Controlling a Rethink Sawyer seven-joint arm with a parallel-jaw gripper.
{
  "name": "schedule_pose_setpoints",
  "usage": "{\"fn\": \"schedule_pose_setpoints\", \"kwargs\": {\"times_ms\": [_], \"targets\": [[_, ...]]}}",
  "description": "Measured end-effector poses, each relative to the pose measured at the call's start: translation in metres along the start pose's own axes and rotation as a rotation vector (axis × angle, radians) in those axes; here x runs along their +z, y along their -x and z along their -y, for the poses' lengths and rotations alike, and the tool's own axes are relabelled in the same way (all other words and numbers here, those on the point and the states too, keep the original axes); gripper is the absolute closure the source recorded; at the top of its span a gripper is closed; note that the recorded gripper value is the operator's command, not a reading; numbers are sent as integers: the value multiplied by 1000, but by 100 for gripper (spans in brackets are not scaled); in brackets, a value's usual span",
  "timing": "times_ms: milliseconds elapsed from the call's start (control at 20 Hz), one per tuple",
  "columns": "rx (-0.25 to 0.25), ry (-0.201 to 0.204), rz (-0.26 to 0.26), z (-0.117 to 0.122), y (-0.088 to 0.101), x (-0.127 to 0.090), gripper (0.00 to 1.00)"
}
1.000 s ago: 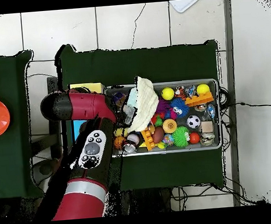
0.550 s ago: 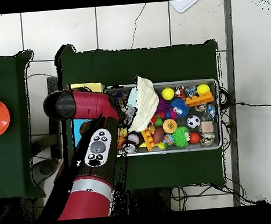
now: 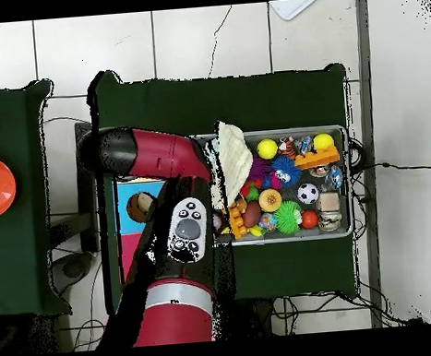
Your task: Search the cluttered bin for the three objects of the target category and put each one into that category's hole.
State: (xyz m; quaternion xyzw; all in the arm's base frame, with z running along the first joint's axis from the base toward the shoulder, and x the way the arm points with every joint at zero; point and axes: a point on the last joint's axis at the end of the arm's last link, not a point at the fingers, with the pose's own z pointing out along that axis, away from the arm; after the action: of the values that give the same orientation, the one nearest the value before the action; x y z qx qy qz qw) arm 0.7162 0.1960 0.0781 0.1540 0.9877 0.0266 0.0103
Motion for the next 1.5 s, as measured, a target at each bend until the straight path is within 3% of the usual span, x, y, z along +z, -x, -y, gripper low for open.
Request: {"fn": "schedule_pose_setpoints", "kwargs": {"times_ms": [150, 600, 900, 1200, 1500], "targets": [[26, 22, -3, 17, 17, -30, 0], [86, 15, 100, 86, 68, -94, 0], [80, -5, 119, 103, 74, -102, 0], [39, -25, 120, 102, 71, -98, 0], [20, -41, 108, 119, 68, -92, 0]]}}
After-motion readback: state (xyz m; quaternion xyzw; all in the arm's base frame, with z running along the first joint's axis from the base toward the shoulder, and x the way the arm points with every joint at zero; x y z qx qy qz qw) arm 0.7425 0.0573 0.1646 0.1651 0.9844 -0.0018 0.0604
